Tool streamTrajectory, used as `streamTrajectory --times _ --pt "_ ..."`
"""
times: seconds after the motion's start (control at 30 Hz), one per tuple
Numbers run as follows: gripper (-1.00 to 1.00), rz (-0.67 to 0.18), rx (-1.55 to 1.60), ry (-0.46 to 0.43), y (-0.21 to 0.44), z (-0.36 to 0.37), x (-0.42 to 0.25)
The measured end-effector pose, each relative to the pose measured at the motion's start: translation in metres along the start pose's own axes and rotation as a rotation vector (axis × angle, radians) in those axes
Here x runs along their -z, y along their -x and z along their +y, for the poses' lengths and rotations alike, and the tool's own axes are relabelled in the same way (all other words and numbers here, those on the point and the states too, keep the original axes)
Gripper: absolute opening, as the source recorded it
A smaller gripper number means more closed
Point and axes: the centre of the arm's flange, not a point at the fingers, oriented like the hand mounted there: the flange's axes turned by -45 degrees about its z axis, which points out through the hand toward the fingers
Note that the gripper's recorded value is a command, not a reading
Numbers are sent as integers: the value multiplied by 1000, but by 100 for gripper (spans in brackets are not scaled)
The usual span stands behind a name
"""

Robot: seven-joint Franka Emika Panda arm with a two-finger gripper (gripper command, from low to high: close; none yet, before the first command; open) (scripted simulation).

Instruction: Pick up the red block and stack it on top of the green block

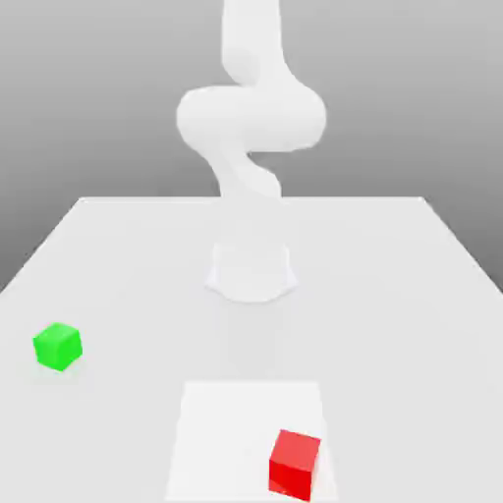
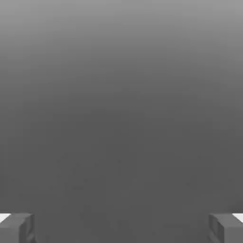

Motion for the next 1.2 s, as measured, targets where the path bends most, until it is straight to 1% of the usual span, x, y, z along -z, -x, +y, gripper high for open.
streamTrajectory --times 0.17,0.37,0.6,0.8,0.87,0.97,1.0,1.2 --pt "0 -148 -48 47 15 -12 -103" --pt "0 -318 -104 86 57 -21 -215" --pt "0 -515 -175 108 137 -30 -324" --pt "0 -685 -245 108 223 -42 -393" --pt "0 -711 -259 107 245 -44 -413" --pt "0 -719 -263 107 272 -45 -441" --pt "-100 -720 -262 107 280 -45 -449" --pt "-100 -719 -262 107 284 -45 -453"
